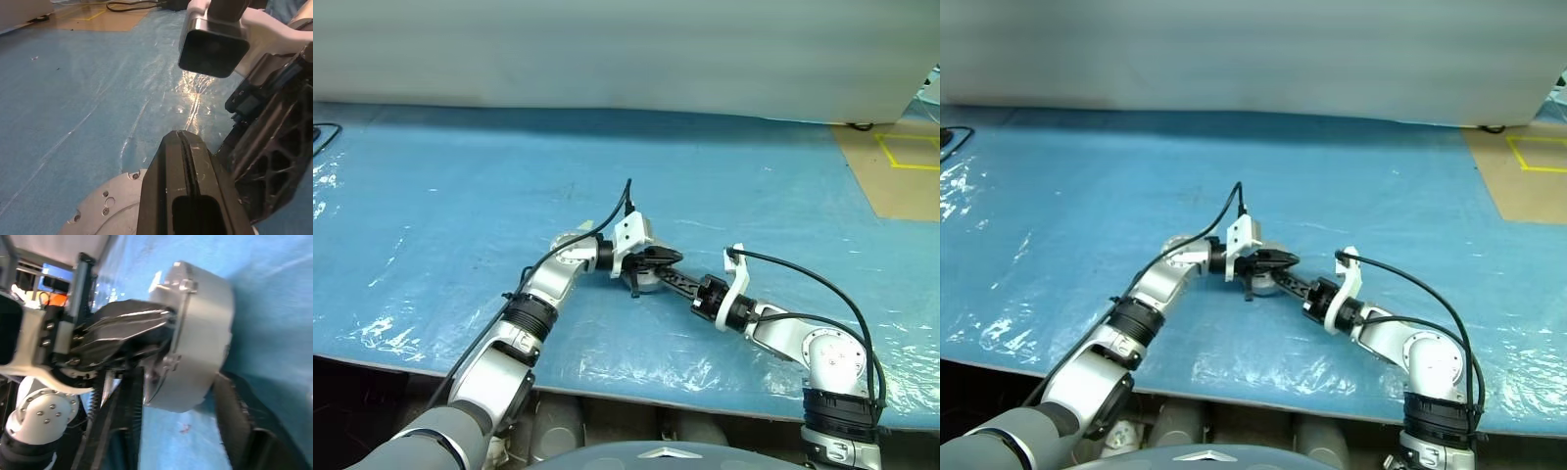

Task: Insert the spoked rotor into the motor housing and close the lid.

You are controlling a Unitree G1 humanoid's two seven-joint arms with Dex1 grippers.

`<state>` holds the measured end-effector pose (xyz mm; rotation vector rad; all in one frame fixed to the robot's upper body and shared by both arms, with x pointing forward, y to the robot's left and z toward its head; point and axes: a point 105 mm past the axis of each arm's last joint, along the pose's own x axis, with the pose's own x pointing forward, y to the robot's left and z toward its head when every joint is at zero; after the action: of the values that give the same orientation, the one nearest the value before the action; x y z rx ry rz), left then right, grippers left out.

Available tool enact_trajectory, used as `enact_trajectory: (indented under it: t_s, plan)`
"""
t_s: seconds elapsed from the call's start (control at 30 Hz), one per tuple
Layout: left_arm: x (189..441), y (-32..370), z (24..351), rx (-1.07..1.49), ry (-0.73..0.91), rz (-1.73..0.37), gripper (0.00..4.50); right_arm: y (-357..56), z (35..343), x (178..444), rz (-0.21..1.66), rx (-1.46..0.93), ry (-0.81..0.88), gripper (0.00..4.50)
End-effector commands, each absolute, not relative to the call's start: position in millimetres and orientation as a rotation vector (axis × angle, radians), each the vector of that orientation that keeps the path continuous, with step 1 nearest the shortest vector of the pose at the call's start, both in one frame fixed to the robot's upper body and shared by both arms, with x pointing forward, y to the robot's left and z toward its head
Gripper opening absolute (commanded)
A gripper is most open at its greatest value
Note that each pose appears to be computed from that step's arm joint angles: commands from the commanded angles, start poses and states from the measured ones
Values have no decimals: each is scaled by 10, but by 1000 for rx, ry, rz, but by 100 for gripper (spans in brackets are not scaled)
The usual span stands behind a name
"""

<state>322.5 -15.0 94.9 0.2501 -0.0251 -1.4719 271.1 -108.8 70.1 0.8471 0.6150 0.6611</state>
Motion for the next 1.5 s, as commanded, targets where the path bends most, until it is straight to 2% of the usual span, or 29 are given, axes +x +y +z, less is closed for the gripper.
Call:
enact_trajectory:
  t_s: [0.03,0.33,0.4,0.5,0.57,0.73,0.87,0.97,1.13,1.23,1.5]
  plan:
    - [3219,-29,633,259,113,-1445,0,-1076,917,2752,710,855,531,119]
    - [3329,-13,740,237,56,-1384,0,-1103,930,2788,695,877,515,115]
    - [3424,1,849,218,0,-1328,0,-1104,939,2788,697,888,511,115]
    - [3753,109,1230,144,-159,-1112,0,-1107,955,2793,698,902,500,115]
    - [3876,189,1369,103,-200,-1038,0,-1107,966,2795,701,916,493,115]
    - [4015,364,1393,32,-191,-938,0,-1140,1028,2850,683,983,449,115]
    - [4135,567,1392,-154,-149,-829,0,-1244,1280,2962,671,1160,299,115]
    - [4106,638,1282,-337,-52,-847,0,-1325,1396,3028,646,1245,228,115]
    - [3990,749,1270,-576,4,-880,0,-1435,1507,3086,618,1334,155,115]
    - [3874,719,1286,-704,51,-935,89,-1493,1570,3128,604,1377,112,115]
    - [3762,655,1336,-911,126,-950,376,-1499,1671,3137,627,1414,63,115]
